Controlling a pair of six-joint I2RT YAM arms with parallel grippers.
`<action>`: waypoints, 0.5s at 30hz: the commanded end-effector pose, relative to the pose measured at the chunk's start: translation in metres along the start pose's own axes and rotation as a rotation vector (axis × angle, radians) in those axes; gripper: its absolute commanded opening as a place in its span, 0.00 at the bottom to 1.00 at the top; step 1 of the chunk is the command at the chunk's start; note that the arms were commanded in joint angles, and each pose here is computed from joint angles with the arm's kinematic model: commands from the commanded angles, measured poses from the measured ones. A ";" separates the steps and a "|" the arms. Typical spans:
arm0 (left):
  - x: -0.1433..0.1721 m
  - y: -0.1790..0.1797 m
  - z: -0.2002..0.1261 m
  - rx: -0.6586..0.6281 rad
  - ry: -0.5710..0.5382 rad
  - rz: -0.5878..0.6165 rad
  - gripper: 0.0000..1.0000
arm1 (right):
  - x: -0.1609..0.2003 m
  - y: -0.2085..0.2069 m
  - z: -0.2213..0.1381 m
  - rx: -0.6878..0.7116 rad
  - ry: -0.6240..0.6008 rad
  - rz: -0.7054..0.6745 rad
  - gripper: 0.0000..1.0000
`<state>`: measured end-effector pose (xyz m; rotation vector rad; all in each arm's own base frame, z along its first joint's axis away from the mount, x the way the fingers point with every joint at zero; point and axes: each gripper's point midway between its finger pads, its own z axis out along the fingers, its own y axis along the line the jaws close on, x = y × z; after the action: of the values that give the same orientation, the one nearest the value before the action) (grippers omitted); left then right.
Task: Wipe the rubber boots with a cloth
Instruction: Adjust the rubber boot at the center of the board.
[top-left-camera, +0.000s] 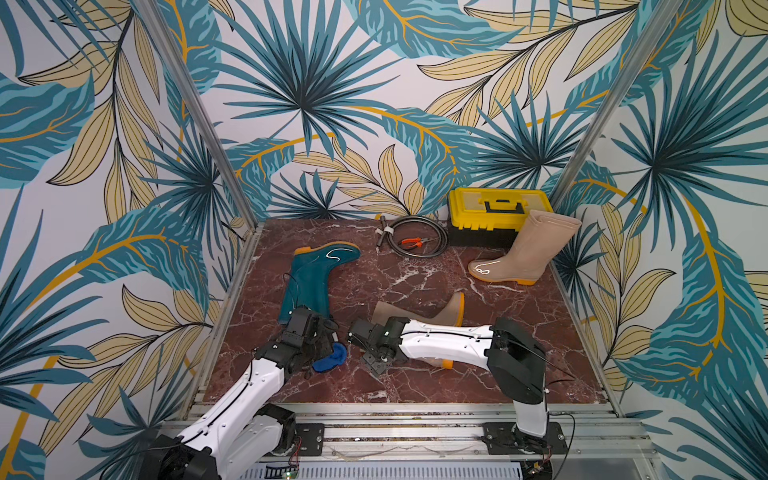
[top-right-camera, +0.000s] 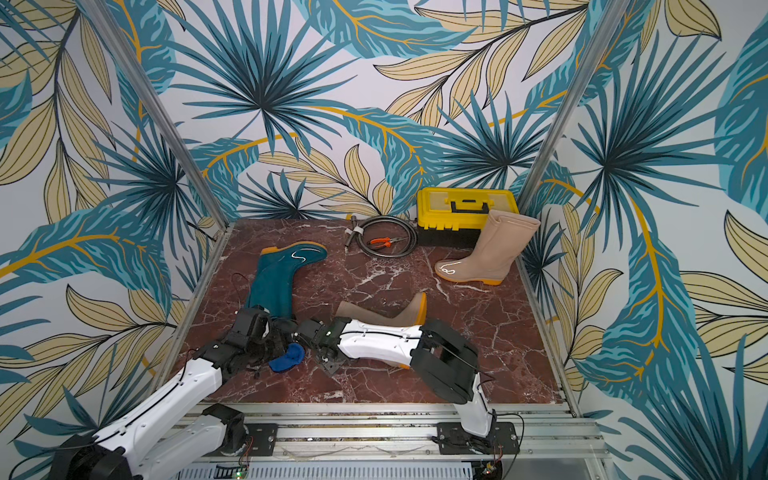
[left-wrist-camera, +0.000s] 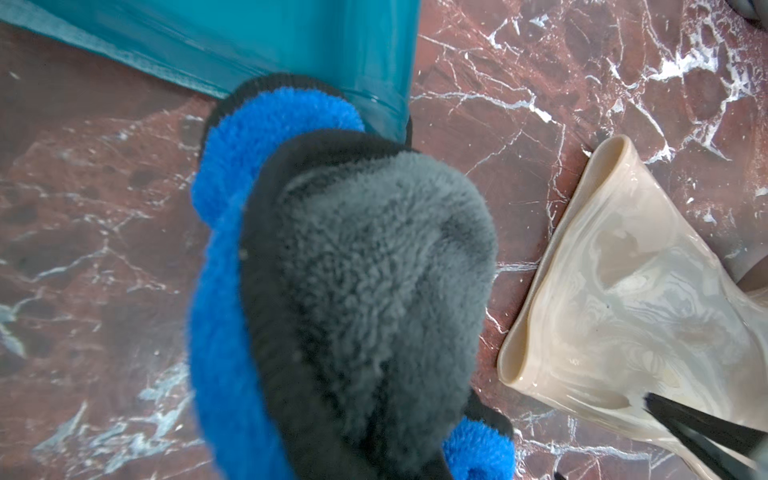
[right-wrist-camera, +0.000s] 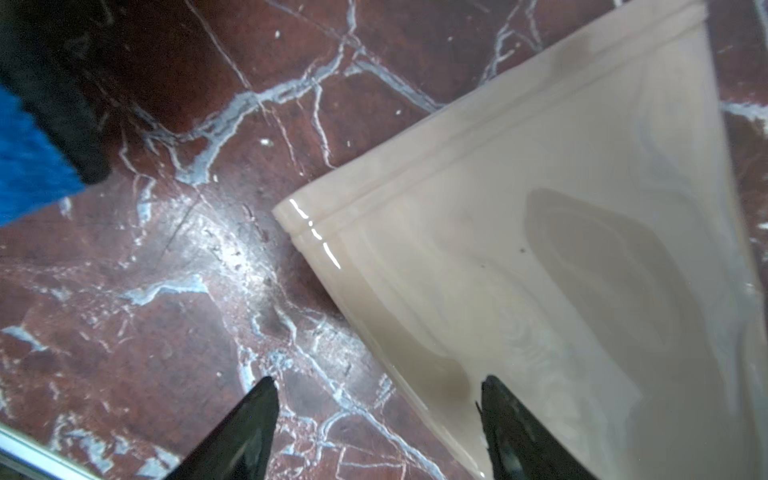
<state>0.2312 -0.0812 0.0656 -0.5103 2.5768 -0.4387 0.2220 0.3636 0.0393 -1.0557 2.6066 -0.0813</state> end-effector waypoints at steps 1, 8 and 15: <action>-0.002 -0.001 -0.002 0.016 -0.011 0.000 0.00 | 0.002 0.000 0.019 0.036 0.044 -0.020 0.77; -0.002 0.000 -0.002 0.016 -0.013 0.008 0.00 | 0.006 -0.038 0.036 0.118 0.082 0.155 0.43; -0.005 -0.004 -0.004 0.027 -0.019 0.015 0.00 | -0.022 -0.080 -0.007 0.229 -0.079 0.251 0.00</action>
<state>0.2310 -0.0827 0.0675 -0.4992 2.5743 -0.4558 0.2690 0.3489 0.0416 -0.7596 2.6244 -0.1558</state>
